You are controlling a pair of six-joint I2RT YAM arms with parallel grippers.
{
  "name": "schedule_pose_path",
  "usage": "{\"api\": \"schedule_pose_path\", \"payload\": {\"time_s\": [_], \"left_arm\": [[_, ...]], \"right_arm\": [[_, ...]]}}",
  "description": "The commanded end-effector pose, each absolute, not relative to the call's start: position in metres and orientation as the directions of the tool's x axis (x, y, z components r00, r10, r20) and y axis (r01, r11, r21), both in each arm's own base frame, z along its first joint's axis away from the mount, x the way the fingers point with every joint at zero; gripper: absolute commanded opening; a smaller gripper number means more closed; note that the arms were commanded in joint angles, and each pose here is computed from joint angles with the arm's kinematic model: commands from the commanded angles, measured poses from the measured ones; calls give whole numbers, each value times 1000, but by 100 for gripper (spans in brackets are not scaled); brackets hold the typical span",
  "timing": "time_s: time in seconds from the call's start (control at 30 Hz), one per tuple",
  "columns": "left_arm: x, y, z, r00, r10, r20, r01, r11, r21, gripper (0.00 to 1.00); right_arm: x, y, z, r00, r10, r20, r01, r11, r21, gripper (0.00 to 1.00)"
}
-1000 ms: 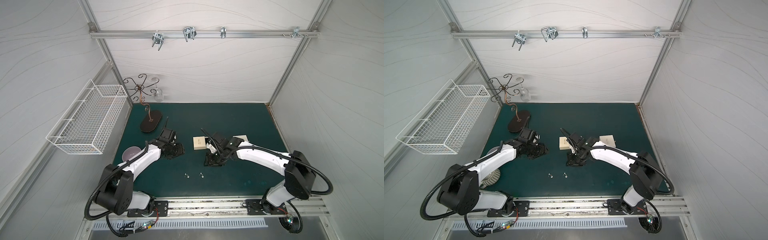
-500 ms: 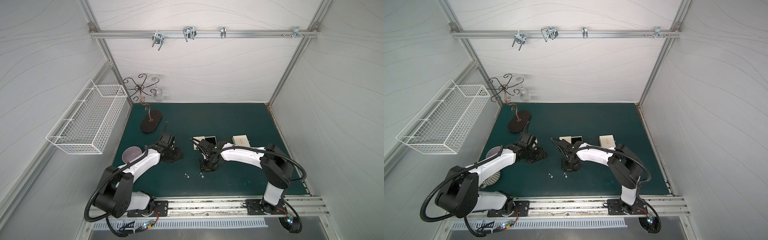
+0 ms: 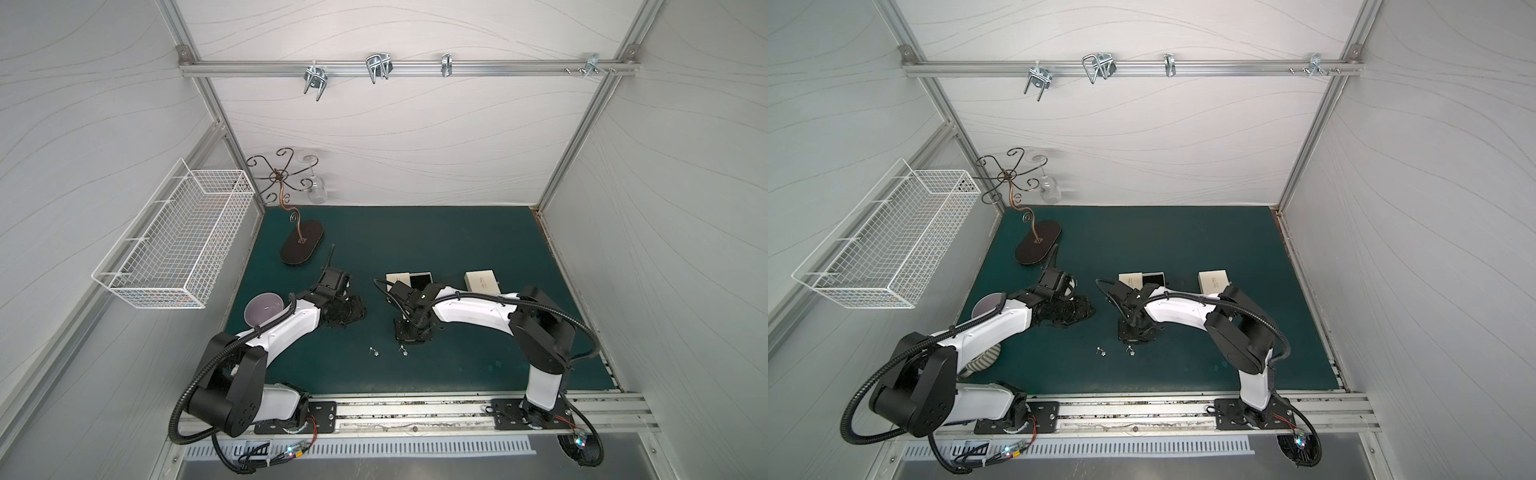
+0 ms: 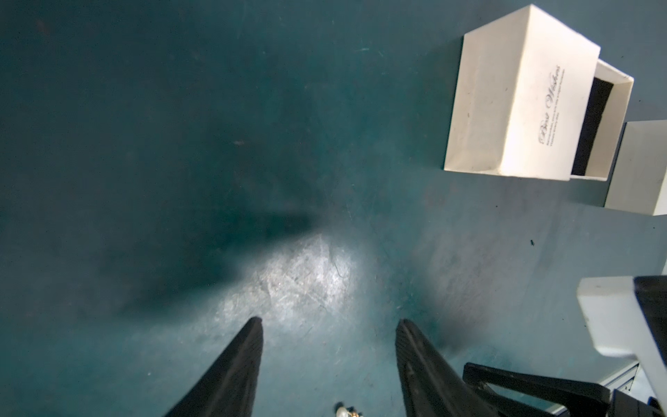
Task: Place the earrings into the drawer-style jewelry box
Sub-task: Pick up the earring from the center of the board.
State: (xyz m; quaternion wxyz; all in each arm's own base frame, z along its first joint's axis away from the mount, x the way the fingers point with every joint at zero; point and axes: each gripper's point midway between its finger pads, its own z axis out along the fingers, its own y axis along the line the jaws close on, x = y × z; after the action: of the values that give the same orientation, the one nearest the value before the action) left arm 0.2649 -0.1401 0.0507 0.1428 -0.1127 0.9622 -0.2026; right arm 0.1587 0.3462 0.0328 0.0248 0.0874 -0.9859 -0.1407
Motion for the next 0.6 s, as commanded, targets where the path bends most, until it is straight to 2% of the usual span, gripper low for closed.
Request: {"api": "schedule_pose_path", "payload": {"time_s": [0.0, 0.57], "left_arm": [[273, -144, 61, -923, -265, -279, -120, 888, -444, 62], [274, -144, 63, -921, -265, -286, -113, 883, -455, 62]], "right_arm": [[155, 344, 28, -986, -163, 47, -147, 958, 245, 27], [149, 349, 23, -983, -174, 67, -154, 960, 234, 22]]}}
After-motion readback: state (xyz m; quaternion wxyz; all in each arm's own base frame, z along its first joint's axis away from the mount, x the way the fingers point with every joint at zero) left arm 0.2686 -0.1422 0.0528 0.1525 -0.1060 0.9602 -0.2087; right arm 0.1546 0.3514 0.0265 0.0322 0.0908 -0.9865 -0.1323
